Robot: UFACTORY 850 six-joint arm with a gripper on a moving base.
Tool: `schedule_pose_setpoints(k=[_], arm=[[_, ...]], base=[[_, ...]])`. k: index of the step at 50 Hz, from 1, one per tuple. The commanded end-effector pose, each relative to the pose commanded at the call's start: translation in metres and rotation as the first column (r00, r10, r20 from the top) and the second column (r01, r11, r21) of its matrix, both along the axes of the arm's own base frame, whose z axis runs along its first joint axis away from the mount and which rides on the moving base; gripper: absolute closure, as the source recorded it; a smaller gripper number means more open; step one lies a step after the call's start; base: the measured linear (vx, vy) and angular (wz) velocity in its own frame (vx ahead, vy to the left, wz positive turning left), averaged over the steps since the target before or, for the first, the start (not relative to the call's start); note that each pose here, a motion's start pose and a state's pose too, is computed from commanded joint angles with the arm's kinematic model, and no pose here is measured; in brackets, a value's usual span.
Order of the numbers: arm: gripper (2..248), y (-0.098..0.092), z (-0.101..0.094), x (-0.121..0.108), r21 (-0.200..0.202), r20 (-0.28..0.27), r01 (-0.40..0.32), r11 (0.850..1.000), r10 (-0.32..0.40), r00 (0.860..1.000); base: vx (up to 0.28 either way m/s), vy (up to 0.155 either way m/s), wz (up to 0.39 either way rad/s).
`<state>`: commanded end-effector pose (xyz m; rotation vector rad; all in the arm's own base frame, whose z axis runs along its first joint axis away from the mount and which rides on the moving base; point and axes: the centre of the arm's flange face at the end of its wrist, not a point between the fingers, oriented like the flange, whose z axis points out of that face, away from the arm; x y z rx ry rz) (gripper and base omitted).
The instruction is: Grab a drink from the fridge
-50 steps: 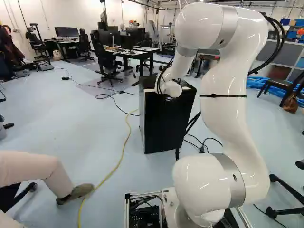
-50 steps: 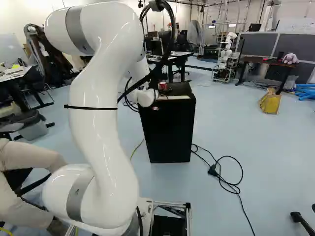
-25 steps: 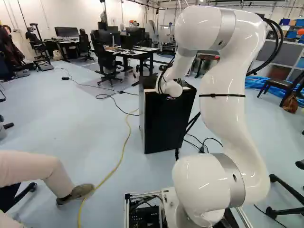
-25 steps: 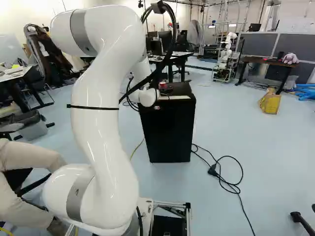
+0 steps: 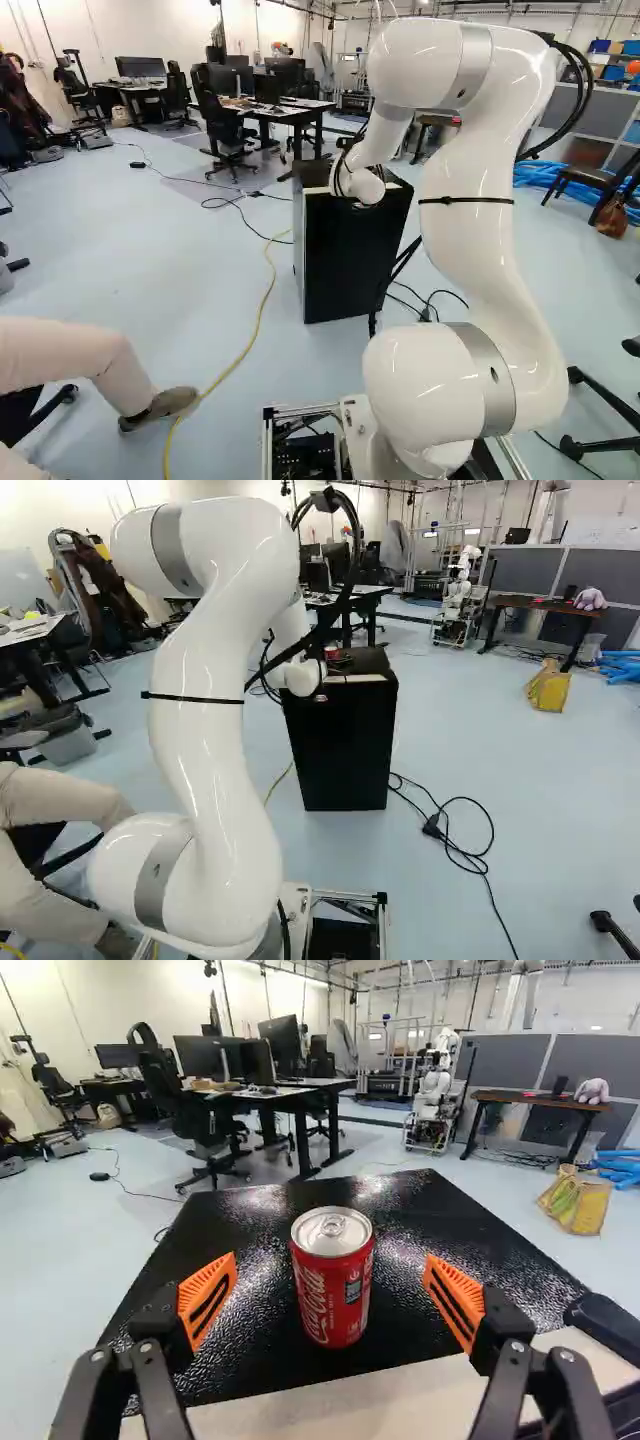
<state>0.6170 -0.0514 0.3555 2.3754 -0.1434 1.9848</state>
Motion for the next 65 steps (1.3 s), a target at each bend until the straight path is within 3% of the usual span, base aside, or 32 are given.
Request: schedule_pose_setpoints(k=[28,29,33,34,38,39,43,44,49,50,65], arm=[[3,-0.004,-0.0014,0.0077,-0.001,0.006,0.005,1.0,-0.005,1.0],[15,-0.004,-0.0014,0.0077,-0.001,0.006,0.005,1.0,-0.005,1.0],[15,-0.004,-0.0014,0.0077,-0.001,0.006,0.005,1.0,-0.005,1.0],[52,-0.004,-0.0014,0.0077,-0.001,0.006,0.005,1.0,-0.005,1.0],[52,-0.004,-0.0014,0.0077,-0.001,0.006,0.005,1.0,-0.005,1.0],[90,-0.004,-0.0014,0.0077,-0.001,0.006,0.005,1.0,-0.005,1.0],[90,-0.004,-0.0014,0.0077,-0.001,0.006,0.005,1.0,-0.005,1.0],[127,-0.004,-0.0014,0.0077,-0.001,0.006,0.005,1.0,-0.005,1.0],[127,-0.004,-0.0014,0.0077,-0.001,0.006,0.005,1.0,-0.005,1.0],[153,-0.004,-0.0014,0.0077,-0.001,0.006,0.005,1.0,-0.005,1.0],[153,-0.004,0.0061,0.0073,-0.001,0.018,0.005,1.0,-0.005,1.0]], base=[[0.0,0.0,0.0],[0.0,0.0,0.0],[0.0,0.0,0.0],[0.0,0.0,0.0],[0.0,0.0,0.0],[0.0,0.0,0.0],[0.0,0.0,0.0],[0.0,0.0,0.0],[0.0,0.0,0.0],[0.0,0.0,0.0],[0.0,0.0,0.0]])
